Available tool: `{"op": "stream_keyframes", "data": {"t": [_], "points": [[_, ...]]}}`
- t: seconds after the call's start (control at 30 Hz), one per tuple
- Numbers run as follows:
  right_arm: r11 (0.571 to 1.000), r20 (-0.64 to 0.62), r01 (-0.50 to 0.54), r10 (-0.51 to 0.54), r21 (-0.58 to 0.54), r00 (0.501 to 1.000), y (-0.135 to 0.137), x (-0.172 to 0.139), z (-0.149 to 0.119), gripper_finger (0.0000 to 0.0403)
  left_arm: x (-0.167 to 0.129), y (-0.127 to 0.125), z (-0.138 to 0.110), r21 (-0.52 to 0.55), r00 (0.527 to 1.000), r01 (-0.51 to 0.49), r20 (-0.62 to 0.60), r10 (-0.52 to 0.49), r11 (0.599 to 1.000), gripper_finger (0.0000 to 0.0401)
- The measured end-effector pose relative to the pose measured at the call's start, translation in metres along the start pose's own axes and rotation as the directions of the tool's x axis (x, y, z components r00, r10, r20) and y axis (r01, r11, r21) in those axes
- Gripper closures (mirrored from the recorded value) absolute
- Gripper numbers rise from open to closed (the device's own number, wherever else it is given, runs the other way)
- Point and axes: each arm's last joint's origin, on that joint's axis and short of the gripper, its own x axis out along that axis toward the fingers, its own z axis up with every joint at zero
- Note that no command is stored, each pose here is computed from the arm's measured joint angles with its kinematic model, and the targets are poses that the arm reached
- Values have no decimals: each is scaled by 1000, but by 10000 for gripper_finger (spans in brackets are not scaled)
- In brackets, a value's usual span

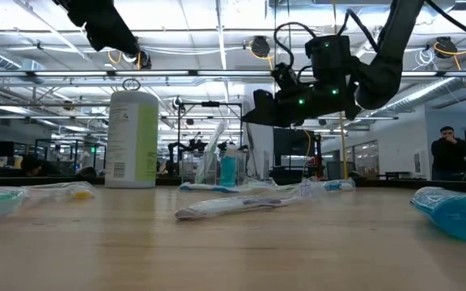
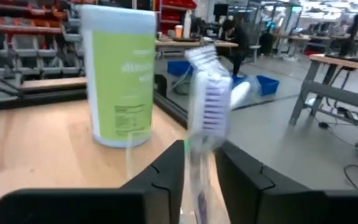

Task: Pick & Place toothbrushing station
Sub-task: Put the right purple toothbrush into the transparent organizer, then put the middle orange toothbrush into the transparent organizer

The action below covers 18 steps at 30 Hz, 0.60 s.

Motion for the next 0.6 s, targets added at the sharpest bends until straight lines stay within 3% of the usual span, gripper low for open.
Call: {"op": "stream_keyframes", "data": {"t": [0.2,0.37,0.53,0.6], "points": [[996,32,3,0,-86,999,5,-8,17,274,0,0,0,0,1000,0,0,0,1000,249],[976,-14,116,-121,-186,993,6,-20,37,254,0,0,0,0,1000,-2,0,2,1000,249],[958,-167,243,-267,-150,949,-2,-37,44,253,0,0,0,-1,1000,-2,0,2,1000,249],[960,-199,260,-276,-103,940,-5,-44,49,256,0,0,0,-1,1000,-2,0,2,1000,249]]}}
